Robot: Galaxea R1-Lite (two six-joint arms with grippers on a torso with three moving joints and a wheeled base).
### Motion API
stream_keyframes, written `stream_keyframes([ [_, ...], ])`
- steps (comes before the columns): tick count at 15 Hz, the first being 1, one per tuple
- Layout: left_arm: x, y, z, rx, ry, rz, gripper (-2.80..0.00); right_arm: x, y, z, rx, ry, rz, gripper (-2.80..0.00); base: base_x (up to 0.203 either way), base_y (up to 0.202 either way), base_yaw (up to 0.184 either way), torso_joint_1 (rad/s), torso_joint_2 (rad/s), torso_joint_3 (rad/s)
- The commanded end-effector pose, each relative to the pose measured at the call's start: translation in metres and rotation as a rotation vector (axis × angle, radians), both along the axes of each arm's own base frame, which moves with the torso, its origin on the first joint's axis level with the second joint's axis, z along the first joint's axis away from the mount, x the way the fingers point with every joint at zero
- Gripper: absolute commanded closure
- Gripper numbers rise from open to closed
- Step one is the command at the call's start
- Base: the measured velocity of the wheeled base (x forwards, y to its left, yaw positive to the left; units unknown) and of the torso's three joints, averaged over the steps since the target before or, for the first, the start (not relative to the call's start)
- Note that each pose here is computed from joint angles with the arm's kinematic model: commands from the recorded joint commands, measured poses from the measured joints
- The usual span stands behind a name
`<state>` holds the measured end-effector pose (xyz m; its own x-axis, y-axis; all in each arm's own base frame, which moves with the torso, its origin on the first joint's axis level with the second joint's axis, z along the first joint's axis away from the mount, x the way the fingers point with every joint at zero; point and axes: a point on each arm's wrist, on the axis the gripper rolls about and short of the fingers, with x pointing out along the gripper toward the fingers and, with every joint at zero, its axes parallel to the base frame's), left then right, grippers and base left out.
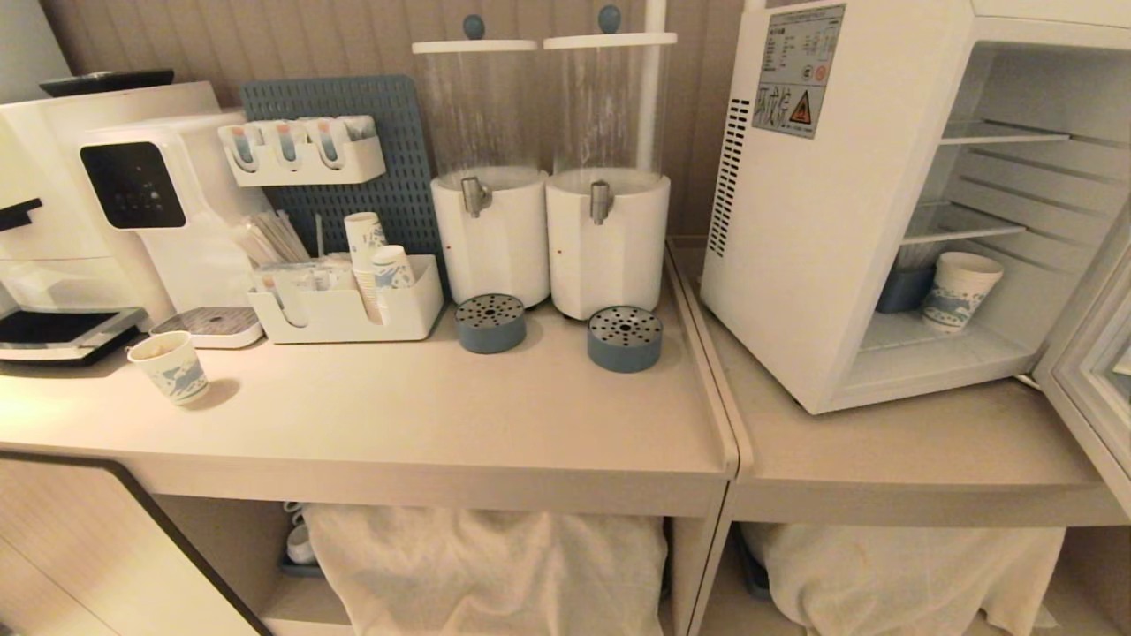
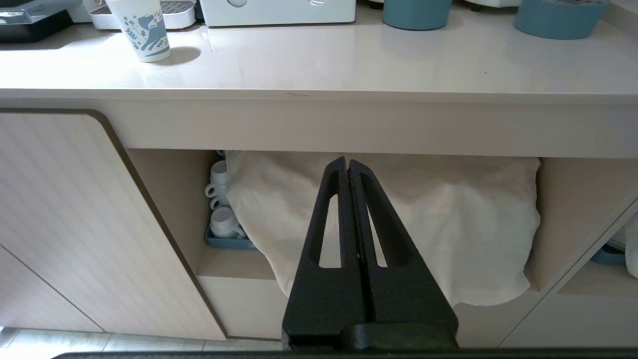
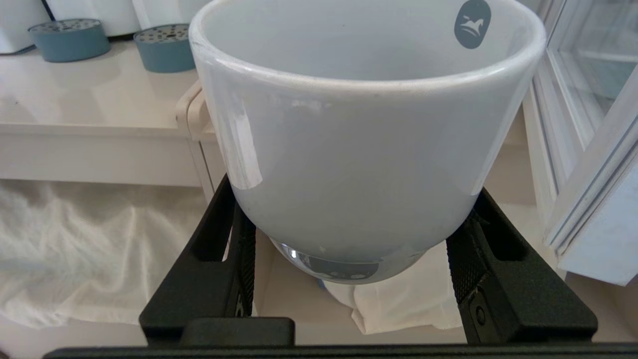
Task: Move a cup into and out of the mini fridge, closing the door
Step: Place the ceramic cup on the table
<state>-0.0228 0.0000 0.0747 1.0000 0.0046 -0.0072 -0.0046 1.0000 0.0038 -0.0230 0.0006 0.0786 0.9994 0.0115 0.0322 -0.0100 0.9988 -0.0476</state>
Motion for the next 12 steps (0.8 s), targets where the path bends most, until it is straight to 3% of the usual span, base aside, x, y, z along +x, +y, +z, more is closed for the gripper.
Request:
stream_keyframes([
  [1,0.0,0.0,0.0,0.001,0.0,0.002,0.0,0.0015,0.0,-0.0051,0.001,0.02,0.001,0.0,0.0,0.0,0.0,0.0,0.0,0.0],
  [5,0.0,0.0,0.0,-0.001,0.0,0.002,0.0,0.0015,0.0,-0.0051,0.001,0.02,0.001,0.0,-0.134,0.0,0.0,0.001,0.0,0.004],
  [12,0.0,0.0,-0.0001,-0.001,0.0,0.002,0.0,0.0015,0.0,-0.0051,0.002,0.02,0.001,0.0,0.0,0.0,0.0,0.0,0.0,0.0],
])
